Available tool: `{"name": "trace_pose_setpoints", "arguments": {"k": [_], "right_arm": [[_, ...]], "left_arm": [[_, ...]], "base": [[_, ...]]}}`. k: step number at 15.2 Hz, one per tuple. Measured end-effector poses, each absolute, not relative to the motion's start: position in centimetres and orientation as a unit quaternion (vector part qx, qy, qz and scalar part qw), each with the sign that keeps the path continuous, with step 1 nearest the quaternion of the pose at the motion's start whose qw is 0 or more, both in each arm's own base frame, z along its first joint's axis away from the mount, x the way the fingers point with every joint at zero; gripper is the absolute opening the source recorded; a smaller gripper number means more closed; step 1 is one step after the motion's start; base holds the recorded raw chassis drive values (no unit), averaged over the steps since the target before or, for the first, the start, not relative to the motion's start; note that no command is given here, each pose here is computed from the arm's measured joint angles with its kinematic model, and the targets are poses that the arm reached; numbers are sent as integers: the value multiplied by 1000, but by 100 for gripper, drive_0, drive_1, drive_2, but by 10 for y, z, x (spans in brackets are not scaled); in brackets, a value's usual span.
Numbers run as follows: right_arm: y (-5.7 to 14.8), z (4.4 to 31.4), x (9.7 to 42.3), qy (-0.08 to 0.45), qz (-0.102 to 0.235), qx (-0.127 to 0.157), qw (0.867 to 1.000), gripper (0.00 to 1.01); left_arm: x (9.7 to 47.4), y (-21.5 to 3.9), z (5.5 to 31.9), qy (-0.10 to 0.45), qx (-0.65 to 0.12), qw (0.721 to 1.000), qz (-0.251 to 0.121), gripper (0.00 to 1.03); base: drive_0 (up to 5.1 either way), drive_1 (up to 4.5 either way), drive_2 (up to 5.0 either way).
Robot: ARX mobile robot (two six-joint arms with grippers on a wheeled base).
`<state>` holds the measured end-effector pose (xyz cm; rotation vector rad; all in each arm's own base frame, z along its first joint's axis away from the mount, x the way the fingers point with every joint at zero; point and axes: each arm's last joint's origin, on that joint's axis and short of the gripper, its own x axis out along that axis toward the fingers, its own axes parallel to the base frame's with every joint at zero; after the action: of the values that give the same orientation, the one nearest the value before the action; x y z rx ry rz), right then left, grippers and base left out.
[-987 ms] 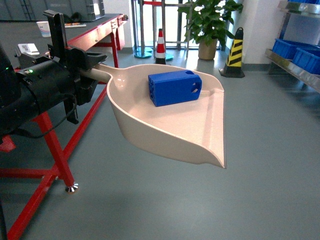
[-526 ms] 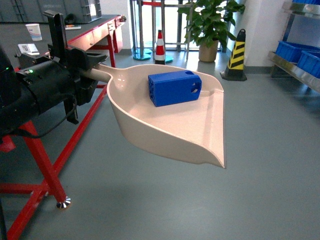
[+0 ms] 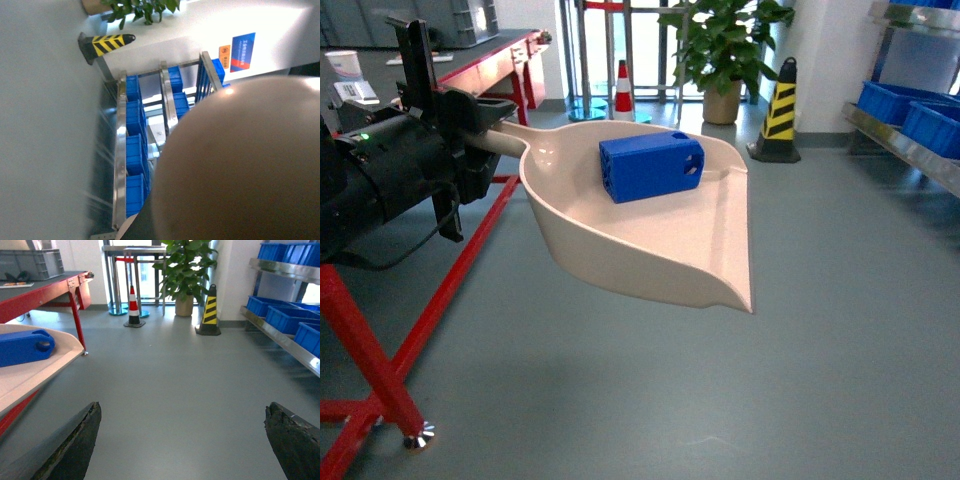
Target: Place part in tray to right shelf
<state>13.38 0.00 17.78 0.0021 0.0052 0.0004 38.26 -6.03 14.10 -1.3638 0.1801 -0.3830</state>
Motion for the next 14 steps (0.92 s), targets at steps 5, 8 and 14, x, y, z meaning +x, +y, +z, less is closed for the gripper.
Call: {"name": "trace_pose_setpoints", "arguments": {"k": [5,8,14], "right_arm": [[0,178,134,2,0,1,1000,98],[0,178,134,3,0,1,1000,98],[0,178,134,3,0,1,1000,98]], "left_arm": [[382,-67,141,94,-624,753,-186,14],[382,-66,141,93,-624,754,-184,14],[382,-66,141,93,-624,754,-184,14]], "base": [[-175,-175,-175],[-157,-157,-157],[-162,-162,-162]]}}
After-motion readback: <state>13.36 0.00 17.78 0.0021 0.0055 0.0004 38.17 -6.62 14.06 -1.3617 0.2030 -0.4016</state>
